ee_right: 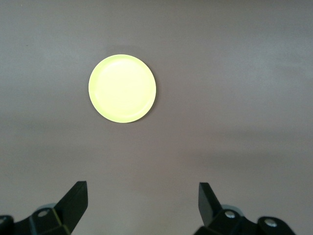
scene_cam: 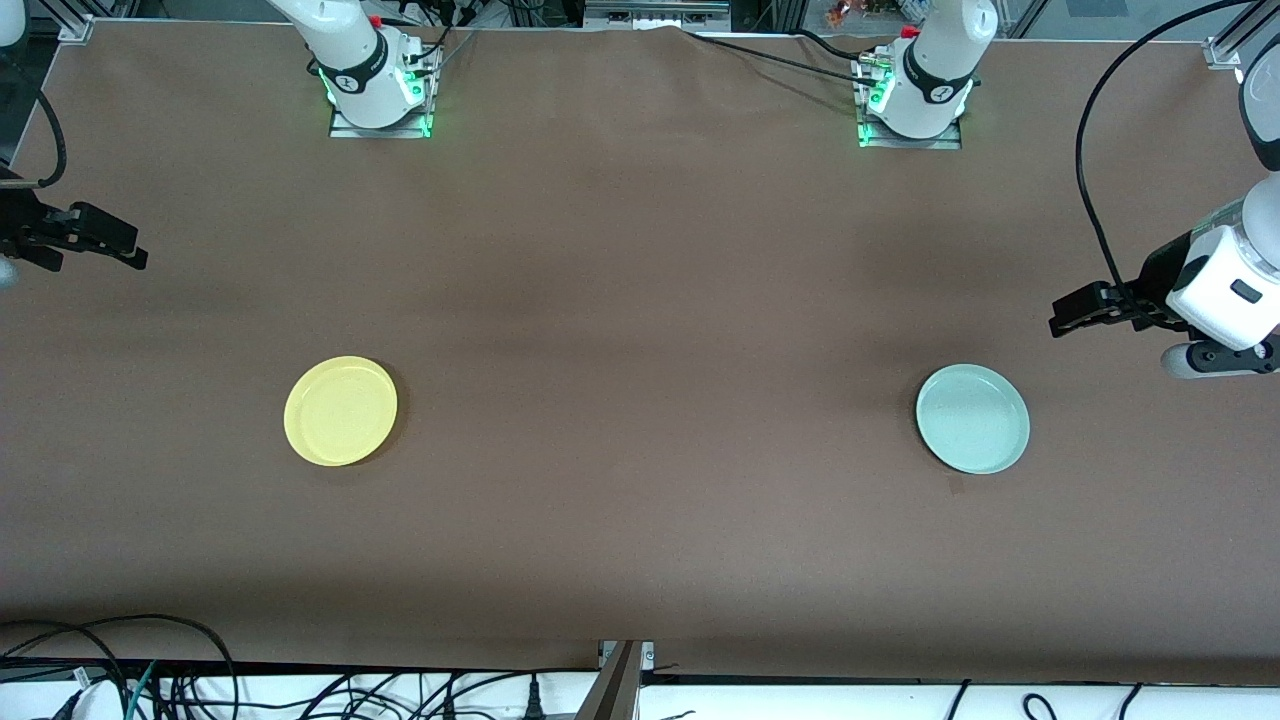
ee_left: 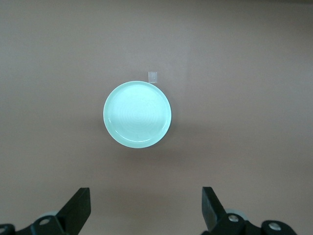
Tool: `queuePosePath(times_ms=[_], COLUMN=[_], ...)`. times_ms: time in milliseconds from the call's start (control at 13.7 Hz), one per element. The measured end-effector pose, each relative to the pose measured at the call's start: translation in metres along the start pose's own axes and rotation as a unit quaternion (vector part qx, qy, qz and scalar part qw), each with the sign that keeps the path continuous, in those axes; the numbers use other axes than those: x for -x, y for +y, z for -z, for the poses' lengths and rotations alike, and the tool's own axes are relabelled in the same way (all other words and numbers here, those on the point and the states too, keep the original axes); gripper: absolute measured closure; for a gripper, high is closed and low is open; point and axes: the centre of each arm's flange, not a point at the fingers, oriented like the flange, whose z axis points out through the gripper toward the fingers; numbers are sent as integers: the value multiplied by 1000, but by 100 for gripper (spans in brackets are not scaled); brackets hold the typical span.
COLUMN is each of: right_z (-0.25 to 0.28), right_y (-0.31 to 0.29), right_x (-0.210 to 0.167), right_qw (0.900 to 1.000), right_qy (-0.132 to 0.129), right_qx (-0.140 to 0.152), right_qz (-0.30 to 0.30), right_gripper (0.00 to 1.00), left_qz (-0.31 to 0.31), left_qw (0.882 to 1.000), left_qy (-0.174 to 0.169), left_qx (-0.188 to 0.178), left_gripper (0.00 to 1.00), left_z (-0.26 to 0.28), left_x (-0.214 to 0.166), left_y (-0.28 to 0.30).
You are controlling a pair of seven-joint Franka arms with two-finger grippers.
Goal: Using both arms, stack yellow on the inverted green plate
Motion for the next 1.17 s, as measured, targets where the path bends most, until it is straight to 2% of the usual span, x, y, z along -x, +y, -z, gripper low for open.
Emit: queuePosePath(times_ms=[1172], right_z=[0], right_y=[0], right_x=[0], right_qw=[1000], right_qy=[0], right_qx=[0], right_qz=[0], right_gripper=[0], left_qz=[2], left_qw=[1000], left_qy=[-4], left_qx=[0], left_gripper=[0], left_z=[-3], left_x=[-1], left_y=[-2])
